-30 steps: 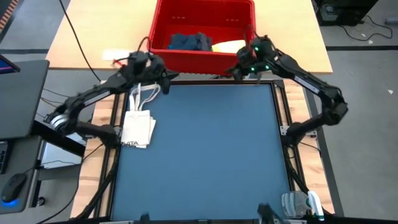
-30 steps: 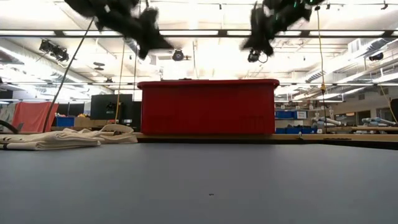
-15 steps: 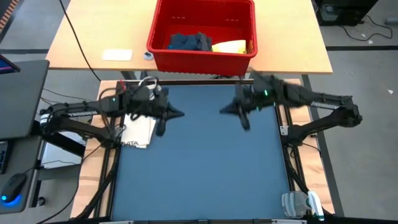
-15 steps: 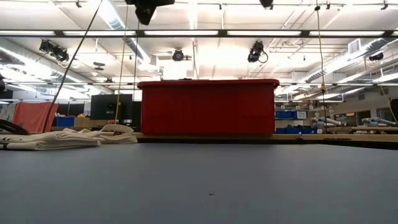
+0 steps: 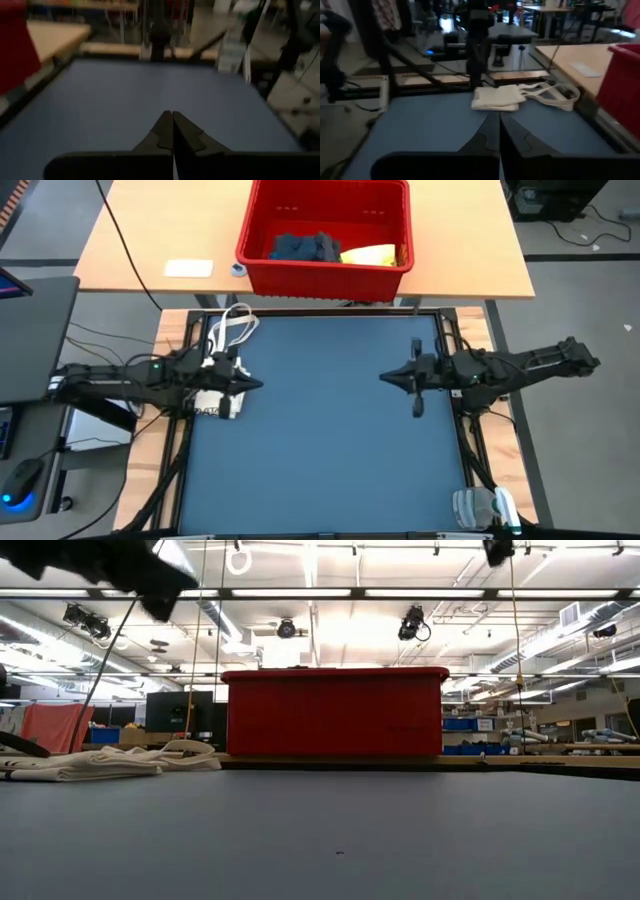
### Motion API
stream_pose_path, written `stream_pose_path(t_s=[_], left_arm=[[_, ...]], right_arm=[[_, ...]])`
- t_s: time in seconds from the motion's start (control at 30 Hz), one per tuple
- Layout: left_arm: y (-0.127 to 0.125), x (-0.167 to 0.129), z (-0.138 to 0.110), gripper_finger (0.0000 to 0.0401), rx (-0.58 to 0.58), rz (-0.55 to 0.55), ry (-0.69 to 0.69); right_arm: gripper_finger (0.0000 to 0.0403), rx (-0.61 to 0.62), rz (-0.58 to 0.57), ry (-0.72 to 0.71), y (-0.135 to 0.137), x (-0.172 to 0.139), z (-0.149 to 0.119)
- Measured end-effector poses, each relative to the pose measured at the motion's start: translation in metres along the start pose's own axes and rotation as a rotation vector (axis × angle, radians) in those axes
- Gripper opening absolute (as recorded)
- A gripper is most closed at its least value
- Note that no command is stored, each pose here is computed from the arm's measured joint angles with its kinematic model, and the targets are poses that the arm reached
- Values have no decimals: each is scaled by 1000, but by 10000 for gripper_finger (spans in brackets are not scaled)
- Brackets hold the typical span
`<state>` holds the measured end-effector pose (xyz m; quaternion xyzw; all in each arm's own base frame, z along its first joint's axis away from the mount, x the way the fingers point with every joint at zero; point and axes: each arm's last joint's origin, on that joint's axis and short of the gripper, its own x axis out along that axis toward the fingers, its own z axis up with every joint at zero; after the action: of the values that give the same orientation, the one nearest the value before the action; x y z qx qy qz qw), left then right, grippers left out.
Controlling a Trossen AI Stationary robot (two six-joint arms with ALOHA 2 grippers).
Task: Fold laundry
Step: Return to Home Position
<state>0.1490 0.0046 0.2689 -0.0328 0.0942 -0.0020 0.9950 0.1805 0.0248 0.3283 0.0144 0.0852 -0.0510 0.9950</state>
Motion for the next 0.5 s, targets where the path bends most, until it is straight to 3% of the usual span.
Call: stream_pose_path(t_s=[0.13, 0.33, 0.5], left_arm=[[0, -19, -13, 0, 42, -1, 91], [2, -27, -54, 0, -53, 16, 24], [4, -26, -78, 0, -83, 29, -90]], right_arm=[[2, 47, 24, -54, -4, -15, -30], [1, 168, 80, -228, -7, -13, -90], [1, 170, 57, -176, -10, -8, -116]])
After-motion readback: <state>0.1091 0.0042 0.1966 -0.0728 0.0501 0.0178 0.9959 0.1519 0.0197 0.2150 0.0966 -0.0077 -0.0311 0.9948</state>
